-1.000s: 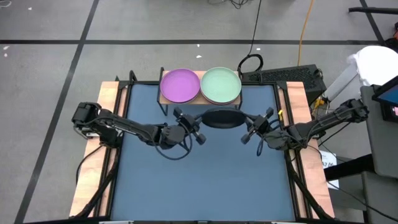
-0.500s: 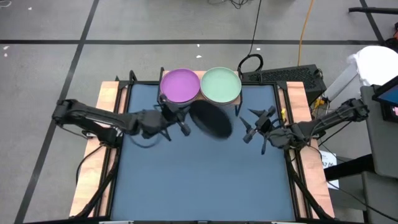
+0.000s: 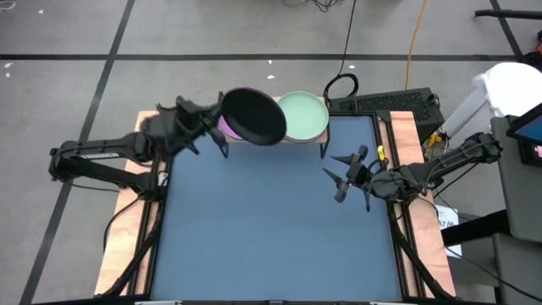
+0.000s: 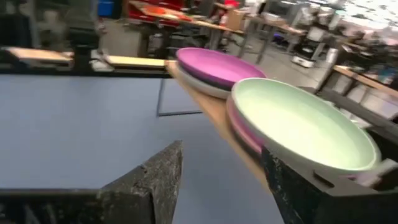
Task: Place and stack plates onto a shelf
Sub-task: Stack the black plate on top of the purple plate on the shelf
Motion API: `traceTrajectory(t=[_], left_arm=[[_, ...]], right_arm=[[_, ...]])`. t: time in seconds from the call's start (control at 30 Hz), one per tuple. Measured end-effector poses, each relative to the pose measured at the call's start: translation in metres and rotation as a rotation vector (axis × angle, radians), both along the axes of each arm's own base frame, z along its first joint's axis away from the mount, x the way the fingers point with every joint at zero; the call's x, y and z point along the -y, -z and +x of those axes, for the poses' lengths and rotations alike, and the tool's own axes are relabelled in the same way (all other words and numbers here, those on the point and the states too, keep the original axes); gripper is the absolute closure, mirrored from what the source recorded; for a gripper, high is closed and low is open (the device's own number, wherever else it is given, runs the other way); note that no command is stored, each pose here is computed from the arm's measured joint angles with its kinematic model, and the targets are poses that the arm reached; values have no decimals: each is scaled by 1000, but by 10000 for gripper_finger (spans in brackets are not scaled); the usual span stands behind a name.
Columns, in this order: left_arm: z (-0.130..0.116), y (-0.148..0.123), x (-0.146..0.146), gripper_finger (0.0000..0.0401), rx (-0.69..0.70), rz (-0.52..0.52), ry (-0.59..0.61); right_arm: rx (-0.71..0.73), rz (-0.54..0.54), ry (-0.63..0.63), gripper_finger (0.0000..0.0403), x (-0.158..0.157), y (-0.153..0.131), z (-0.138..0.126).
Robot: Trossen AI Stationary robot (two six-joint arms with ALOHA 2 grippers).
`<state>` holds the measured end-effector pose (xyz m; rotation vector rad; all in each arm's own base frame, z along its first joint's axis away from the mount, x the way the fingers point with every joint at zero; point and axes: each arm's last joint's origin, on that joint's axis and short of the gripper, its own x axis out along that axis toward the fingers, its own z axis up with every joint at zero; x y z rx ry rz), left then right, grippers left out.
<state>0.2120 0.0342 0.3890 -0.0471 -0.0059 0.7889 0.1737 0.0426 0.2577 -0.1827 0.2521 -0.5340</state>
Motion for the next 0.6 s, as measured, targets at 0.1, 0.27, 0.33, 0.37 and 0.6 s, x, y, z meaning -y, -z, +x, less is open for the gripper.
traceTrajectory(t=[0.1,0.27,0.33,0.37,0.6], left_arm=[[-13,-8,-14,390,58,-13,-5],[-27,-17,-38,391,57,-91,-20],[-32,-23,-49,391,24,-139,-36],[-33,-26,-54,391,2,-169,-42],[-33,-41,-93,391,-161,-357,1]], right_arm=[[-14,-6,-47,208,-1,0,1],[-36,-30,-84,216,-2,0,1],[-41,-38,-86,218,-2,0,1],[-41,-39,-88,219,-2,0,1],[-45,-46,-90,223,-2,0,1]])
